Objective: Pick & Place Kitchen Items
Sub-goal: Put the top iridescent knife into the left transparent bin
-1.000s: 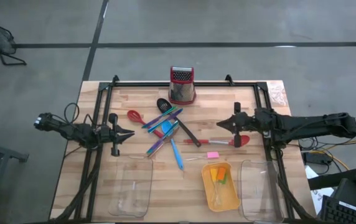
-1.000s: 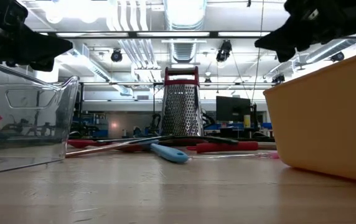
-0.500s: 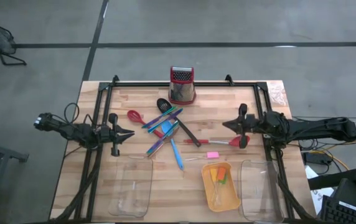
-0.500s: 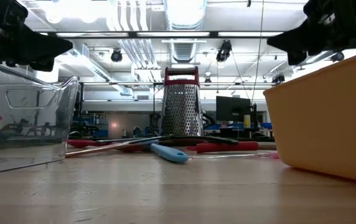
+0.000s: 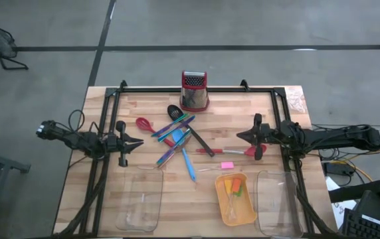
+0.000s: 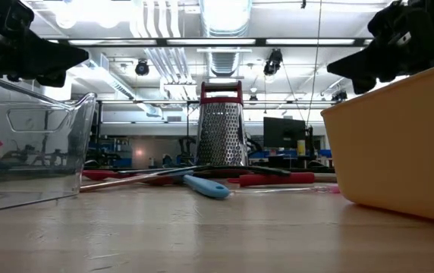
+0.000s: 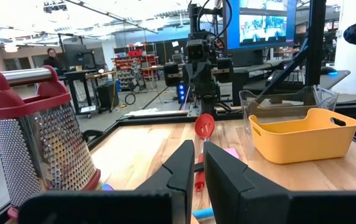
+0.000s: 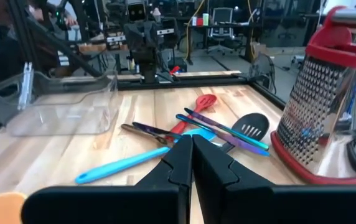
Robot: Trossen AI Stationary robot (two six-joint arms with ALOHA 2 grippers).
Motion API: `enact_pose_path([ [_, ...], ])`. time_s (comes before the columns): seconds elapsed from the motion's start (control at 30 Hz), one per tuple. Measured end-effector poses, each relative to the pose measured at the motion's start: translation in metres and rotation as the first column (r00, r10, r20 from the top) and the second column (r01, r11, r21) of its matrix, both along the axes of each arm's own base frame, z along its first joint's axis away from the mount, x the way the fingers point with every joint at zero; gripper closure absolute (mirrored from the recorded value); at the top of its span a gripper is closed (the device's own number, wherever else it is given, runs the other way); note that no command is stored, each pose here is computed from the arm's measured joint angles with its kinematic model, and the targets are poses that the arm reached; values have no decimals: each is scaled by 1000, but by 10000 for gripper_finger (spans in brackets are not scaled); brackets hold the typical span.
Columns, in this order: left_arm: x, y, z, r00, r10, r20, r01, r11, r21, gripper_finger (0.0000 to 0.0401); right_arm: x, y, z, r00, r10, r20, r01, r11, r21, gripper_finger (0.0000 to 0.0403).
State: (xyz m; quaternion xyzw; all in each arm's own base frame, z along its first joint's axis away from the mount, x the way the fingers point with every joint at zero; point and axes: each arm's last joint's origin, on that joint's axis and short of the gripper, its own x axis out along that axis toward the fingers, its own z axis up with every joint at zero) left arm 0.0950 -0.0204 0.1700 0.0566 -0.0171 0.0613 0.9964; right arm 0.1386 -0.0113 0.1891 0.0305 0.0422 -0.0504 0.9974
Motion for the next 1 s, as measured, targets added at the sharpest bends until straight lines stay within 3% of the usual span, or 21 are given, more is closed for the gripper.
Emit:
enact_pose_path([
  [0.33,0,0,0,1000,0,0,0,1000,0,359,0,0,2,1000,-4,12,3,999,43,394],
  [0.63,0,0,0,1000,0,0,0,1000,0,359,0,0,7,999,-4,40,5,1000,-9,394],
  [0.8,0,0,0,1000,0,0,0,1000,0,359,0,0,-1,1000,-7,2,7,999,47,394],
  [1.0,0,0,0,1000,0,0,0,1000,0,359,0,0,-5,1000,-11,8,10,999,40,394],
])
